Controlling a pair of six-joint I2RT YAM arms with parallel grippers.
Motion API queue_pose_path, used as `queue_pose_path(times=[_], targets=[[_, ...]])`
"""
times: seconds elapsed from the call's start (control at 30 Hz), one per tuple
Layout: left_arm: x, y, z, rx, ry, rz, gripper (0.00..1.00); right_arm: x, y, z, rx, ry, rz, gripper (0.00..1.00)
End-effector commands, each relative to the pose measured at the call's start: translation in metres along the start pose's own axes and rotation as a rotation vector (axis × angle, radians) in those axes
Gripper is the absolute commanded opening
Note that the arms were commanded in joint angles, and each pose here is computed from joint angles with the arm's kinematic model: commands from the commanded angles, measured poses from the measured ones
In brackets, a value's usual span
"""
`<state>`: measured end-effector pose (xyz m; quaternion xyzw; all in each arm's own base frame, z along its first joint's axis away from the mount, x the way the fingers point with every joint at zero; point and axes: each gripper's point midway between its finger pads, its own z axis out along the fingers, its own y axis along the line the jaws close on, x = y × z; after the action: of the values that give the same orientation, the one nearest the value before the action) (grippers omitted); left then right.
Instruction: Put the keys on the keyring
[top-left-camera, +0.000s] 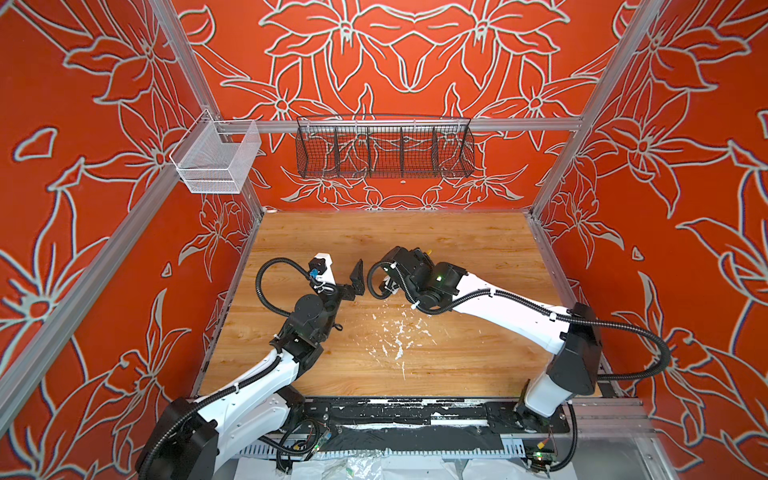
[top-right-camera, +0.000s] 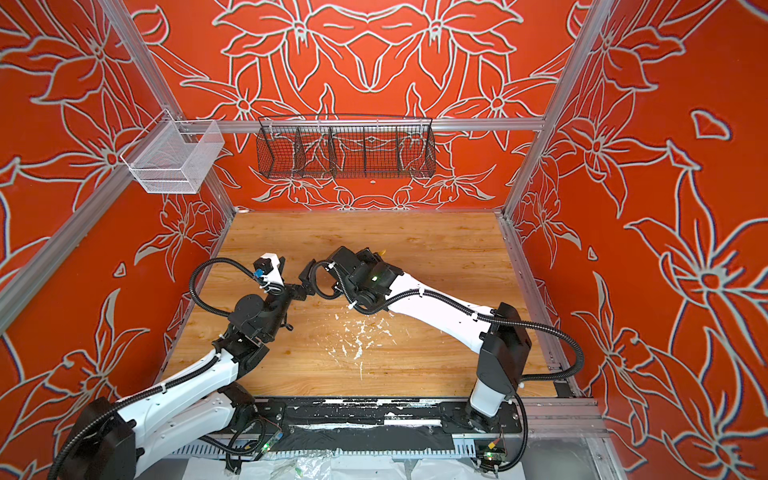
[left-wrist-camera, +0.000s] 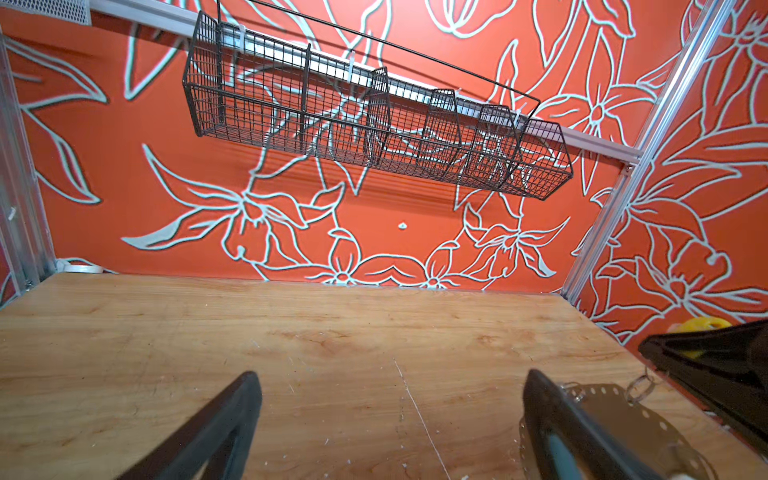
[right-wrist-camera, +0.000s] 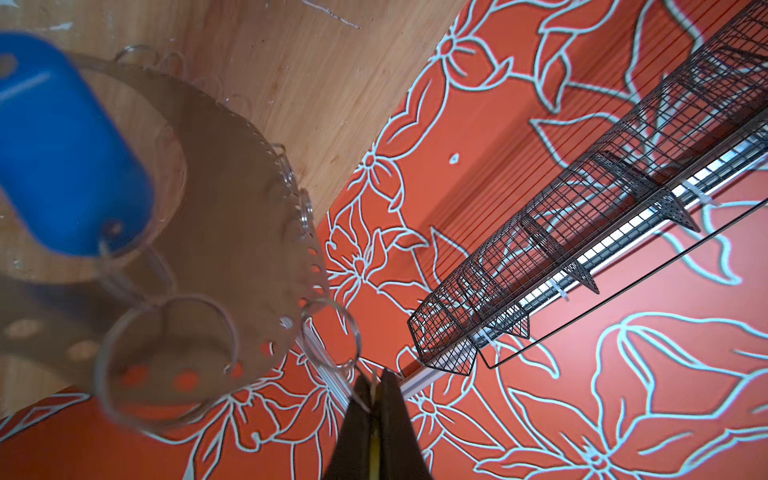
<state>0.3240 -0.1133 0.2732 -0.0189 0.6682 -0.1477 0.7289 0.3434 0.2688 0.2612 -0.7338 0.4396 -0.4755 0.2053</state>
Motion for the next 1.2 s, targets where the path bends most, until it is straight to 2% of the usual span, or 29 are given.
queue_pose_path(times=[0.0, 0.13, 0.37, 0.63, 0.83, 0.93, 1.17], targets=[[-0.005, 0.007, 0.003, -0.037, -0.018, -0.03, 0.97, 0.003, -0.007, -0.01, 0.023, -0.034, 0.062, 0.0], [-0.006, 0.014, 0.001, -0.074, -0.024, -0.043, 0.97, -0.006, -0.01, -0.013, 0.016, -0.104, 0.138, 0.0], [-0.01, 0.022, -0.007, -0.098, -0.049, -0.072, 0.97, -0.027, -0.03, -0.028, 0.052, -0.304, 0.319, 0.0], [-0.015, 0.035, -0.014, -0.154, -0.086, -0.11, 0.97, -0.037, -0.052, -0.038, 0.091, -0.41, 0.471, 0.0], [-0.015, 0.04, -0.016, -0.172, -0.086, -0.134, 0.97, -0.035, -0.069, -0.055, 0.075, -0.581, 0.69, 0.0], [-0.014, 0.04, -0.015, -0.168, -0.081, -0.143, 0.97, -0.022, -0.079, -0.06, 0.069, -0.642, 0.867, 0.0], [-0.012, 0.041, -0.015, -0.168, -0.074, -0.147, 0.97, -0.005, -0.08, -0.066, 0.038, -0.765, 1.131, 0.0]])
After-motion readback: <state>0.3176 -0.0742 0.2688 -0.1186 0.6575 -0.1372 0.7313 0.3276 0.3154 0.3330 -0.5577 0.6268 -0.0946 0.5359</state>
